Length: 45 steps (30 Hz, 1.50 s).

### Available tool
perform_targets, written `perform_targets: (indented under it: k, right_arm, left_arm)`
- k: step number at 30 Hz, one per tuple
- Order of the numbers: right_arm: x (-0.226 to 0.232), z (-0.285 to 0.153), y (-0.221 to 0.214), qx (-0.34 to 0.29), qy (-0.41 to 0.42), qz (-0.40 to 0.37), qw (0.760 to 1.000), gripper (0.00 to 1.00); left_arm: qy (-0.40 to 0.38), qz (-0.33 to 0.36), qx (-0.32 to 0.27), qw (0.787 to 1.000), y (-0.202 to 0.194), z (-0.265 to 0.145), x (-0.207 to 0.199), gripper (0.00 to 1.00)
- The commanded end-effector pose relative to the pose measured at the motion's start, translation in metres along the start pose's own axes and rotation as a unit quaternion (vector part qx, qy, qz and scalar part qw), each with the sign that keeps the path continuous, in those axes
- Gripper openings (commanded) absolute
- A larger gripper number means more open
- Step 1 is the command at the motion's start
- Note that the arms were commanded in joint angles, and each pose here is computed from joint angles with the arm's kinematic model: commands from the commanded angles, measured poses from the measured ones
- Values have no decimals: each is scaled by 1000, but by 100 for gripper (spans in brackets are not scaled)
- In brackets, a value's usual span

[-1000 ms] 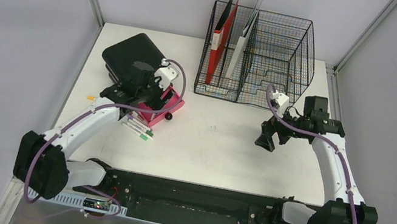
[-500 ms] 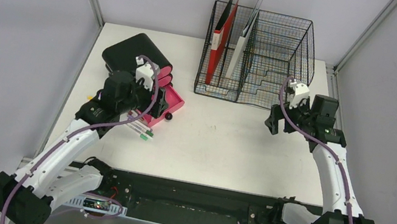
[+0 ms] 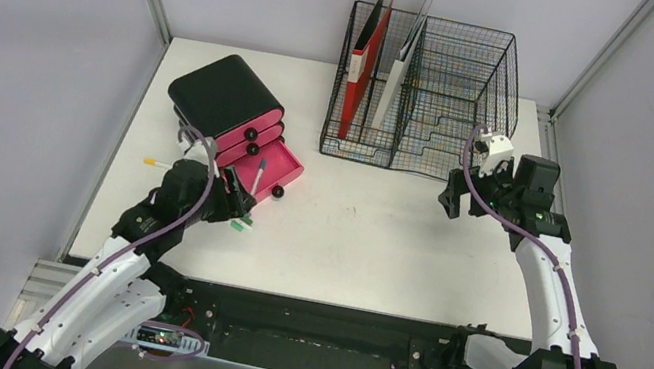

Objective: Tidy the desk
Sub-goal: Pick up the stationery from the center of the board.

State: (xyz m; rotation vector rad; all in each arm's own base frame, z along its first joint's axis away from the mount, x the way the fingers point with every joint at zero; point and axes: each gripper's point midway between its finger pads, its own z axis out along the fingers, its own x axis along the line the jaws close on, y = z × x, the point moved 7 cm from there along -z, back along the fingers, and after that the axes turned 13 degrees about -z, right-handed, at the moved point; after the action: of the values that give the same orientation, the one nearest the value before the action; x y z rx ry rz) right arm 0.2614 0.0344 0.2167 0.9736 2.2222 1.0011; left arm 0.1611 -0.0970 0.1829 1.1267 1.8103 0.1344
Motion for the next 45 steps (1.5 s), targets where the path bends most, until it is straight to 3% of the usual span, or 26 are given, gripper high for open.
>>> perform_targets:
  k: [1,6,12,26,37,45]
  right_arm:
    - [-2,-5,8,-24,-10,-6,1000,100]
    - [-3,-5,8,-23,-9,-6,1000,99]
    - [-2,-5,7,-22,-8,-7,1000,99]
    - [-1,-4,6,-20,1,-8,1000,100]
    - [0,-4,7,-20,4,-10,1000,99]
    - [1,-5,7,-21,7,-11,1000,100]
  left_arm:
    - [154,-125,-66,978,0,-3,34,52]
    - [264,-165,-66,948,-4,0,52,43]
    - [322,-182,-63,927,-7,15,61,32]
    - [325,-187,-43,926,-3,52,54,40]
    - [346,-185,-36,919,-6,58,61,27]
    - [355,-184,-26,916,-11,60,66,26]
